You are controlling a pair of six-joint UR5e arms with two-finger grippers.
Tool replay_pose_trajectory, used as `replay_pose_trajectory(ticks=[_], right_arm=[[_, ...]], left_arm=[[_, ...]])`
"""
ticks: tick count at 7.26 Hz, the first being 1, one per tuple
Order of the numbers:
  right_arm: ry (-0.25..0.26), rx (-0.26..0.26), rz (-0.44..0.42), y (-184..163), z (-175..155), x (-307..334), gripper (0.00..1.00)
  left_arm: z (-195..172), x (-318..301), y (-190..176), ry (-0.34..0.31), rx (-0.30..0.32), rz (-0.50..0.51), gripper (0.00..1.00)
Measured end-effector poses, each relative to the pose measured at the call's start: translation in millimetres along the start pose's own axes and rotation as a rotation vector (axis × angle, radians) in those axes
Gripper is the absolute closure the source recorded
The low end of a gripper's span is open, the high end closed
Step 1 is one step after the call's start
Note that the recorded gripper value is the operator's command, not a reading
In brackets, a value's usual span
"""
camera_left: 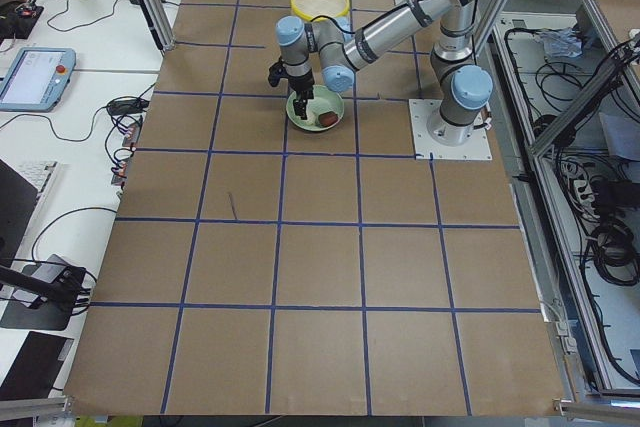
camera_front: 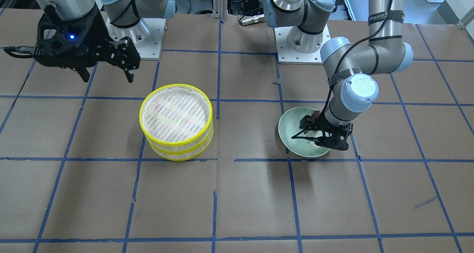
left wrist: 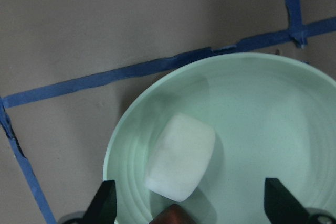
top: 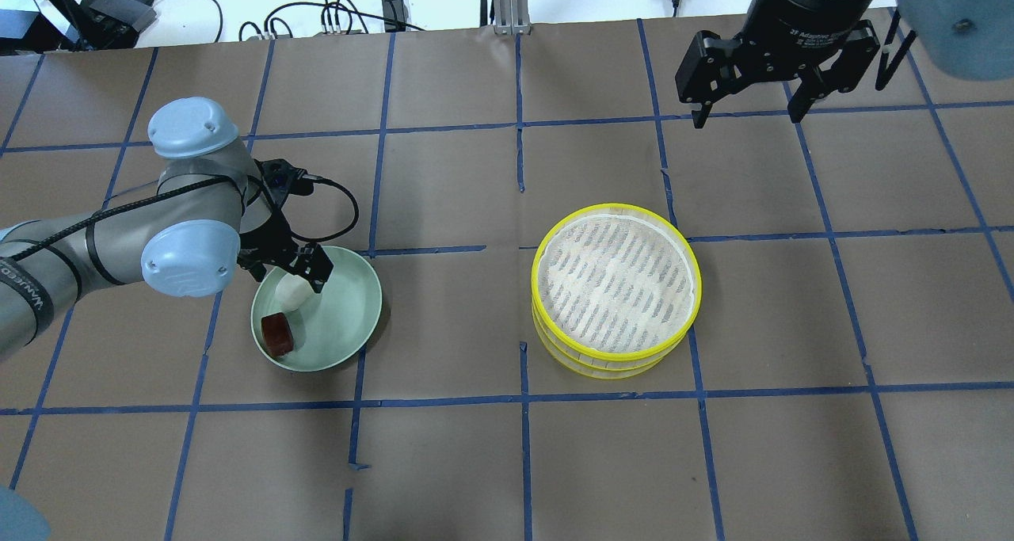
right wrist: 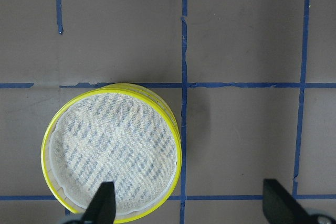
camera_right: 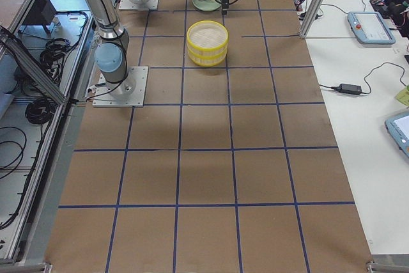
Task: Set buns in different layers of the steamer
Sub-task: 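Grasp the white bun with left gripper while right gripper grips steamer rim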
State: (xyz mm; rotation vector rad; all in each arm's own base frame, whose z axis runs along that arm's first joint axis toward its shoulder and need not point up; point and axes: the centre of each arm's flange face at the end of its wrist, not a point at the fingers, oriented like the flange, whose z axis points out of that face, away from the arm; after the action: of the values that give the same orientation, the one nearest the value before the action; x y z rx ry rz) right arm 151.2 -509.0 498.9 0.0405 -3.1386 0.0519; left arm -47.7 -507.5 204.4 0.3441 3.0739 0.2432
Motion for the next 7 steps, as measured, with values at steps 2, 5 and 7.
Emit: replay_pose_trajectory(ticks=[2,5,7], right_arm=[[-0.010,-0.004,-0.014,-22.5,79.5,-2.8,0.00],[-0.002,0.002,-0.017,5.9,194.2,-2.4,0.07],[0.007,-0.051,-0.016,20.0,212.0,-0.2,0.16]], left_arm=[[-1.5,-1.1,-2.9,-0.002,0.009,0.001,0.11],[-0.4,-0.7,-6.0,0.006,0.028,0.005,0.17],[3.5,0.5,-4.7,0.011,0.022,0.006,0.30]])
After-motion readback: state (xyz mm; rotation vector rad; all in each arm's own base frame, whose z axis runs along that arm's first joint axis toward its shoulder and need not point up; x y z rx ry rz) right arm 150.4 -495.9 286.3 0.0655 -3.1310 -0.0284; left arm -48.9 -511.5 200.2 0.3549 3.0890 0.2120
